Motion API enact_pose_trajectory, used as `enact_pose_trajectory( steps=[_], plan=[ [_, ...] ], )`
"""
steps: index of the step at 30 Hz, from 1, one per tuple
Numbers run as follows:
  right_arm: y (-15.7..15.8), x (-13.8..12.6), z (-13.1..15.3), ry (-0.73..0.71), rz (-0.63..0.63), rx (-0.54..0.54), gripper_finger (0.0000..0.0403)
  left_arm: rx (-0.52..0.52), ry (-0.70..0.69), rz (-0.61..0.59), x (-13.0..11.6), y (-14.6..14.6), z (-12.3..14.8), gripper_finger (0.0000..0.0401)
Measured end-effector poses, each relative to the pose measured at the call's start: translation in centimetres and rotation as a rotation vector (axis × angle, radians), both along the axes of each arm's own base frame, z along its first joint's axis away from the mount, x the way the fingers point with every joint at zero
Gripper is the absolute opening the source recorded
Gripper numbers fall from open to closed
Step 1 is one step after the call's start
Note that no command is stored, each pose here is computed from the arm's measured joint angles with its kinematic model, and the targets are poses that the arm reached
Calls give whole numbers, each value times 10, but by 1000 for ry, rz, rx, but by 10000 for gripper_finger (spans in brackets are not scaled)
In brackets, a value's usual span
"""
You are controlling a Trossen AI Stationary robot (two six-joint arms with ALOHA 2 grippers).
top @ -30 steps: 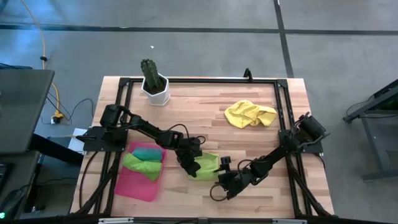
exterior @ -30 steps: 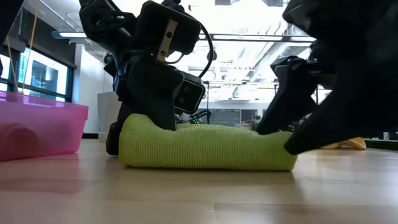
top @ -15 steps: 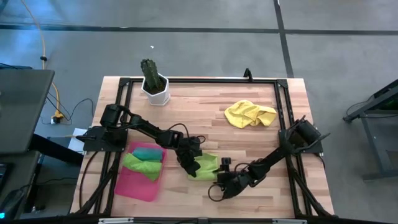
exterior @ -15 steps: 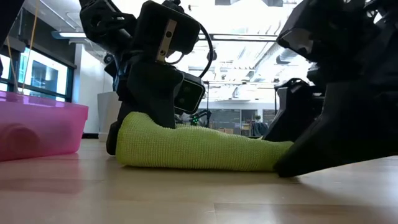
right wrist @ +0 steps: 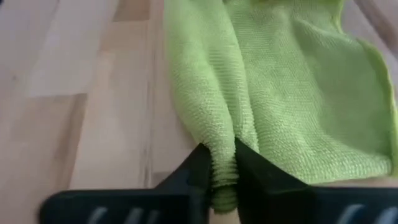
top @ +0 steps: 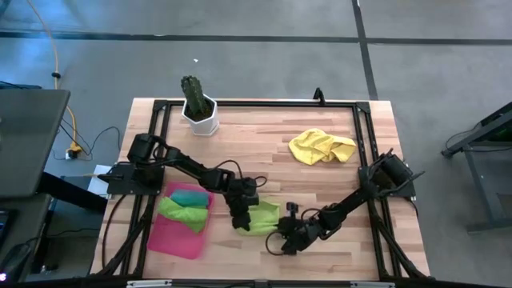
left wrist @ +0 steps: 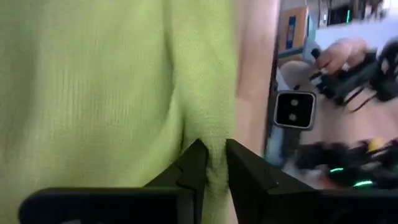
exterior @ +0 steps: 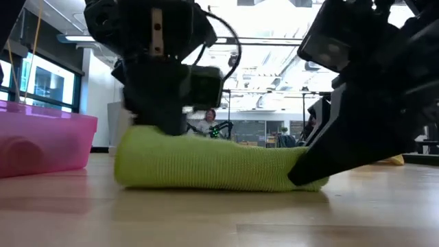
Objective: Roll microfiber towels into tight, uniform cylinder then place into a basket
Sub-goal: Roll the light green towel
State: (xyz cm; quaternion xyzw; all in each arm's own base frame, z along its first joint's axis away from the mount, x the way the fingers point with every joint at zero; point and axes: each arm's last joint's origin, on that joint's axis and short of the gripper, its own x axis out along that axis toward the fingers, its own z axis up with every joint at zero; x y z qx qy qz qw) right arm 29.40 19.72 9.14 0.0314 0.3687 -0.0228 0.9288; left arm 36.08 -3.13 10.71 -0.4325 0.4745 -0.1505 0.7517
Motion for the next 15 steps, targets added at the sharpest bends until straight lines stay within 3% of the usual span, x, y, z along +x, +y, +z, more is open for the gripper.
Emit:
enact_pose_trajectory(
  steps=[9,15],
  plan=[
    [-2,4,-1,83,-2,223,8,393,-290,-148,4,2,6,115],
    [-8,8,0,171,-41,420,7,598,-394,-246,5,4,5,125]
  ],
)
